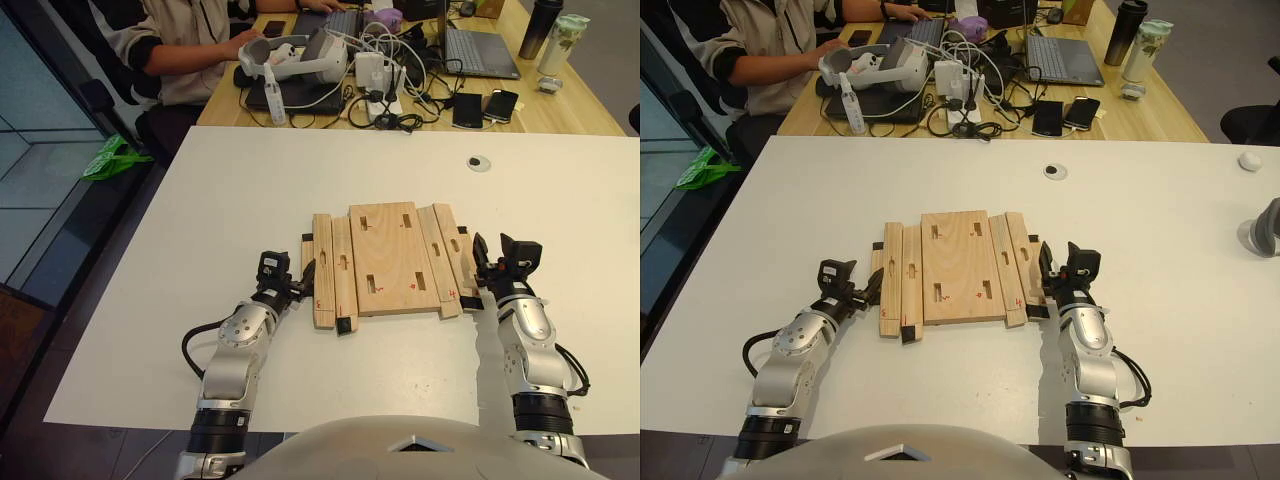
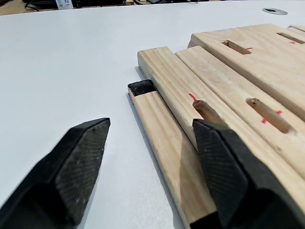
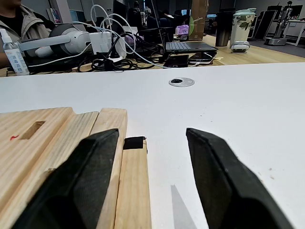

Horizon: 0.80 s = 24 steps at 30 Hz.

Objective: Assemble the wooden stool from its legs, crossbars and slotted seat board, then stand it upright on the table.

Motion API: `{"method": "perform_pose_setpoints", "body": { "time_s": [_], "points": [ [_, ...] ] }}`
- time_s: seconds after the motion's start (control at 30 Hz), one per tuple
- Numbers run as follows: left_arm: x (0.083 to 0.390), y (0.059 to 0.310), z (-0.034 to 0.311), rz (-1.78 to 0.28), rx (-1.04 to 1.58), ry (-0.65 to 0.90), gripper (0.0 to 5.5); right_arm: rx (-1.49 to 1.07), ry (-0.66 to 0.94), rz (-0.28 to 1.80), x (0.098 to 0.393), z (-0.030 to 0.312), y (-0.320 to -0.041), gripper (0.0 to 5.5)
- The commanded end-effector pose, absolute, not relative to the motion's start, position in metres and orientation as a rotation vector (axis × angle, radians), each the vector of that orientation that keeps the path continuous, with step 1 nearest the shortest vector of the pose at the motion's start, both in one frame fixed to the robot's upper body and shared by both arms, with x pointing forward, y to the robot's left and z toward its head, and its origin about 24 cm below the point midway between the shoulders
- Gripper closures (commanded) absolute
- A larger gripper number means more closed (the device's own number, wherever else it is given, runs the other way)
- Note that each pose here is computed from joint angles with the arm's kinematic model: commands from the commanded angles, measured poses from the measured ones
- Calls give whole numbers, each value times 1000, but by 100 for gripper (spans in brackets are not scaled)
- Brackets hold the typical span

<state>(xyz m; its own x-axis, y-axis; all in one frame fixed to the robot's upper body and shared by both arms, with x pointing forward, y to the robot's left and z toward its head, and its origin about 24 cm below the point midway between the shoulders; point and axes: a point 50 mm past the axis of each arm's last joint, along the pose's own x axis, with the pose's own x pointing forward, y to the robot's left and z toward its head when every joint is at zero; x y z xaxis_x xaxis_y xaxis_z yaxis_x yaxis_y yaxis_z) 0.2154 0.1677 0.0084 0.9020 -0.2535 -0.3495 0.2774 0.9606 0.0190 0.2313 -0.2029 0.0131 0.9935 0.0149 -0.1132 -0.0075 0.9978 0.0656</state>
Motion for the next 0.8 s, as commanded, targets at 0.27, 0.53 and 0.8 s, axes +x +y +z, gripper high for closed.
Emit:
{"method": "perform_pose_setpoints", "body": {
  "time_s": [0.27,0.53,0.8],
  "points": [
    [203,177,5,-269,52,441,225,67,125,7,230,13,-207,289],
    [208,161,16,-366,-80,493,225,55,126,17,230,13,-208,289],
    [218,172,25,-329,43,640,225,52,120,26,232,15,-210,289]
  ]
}}
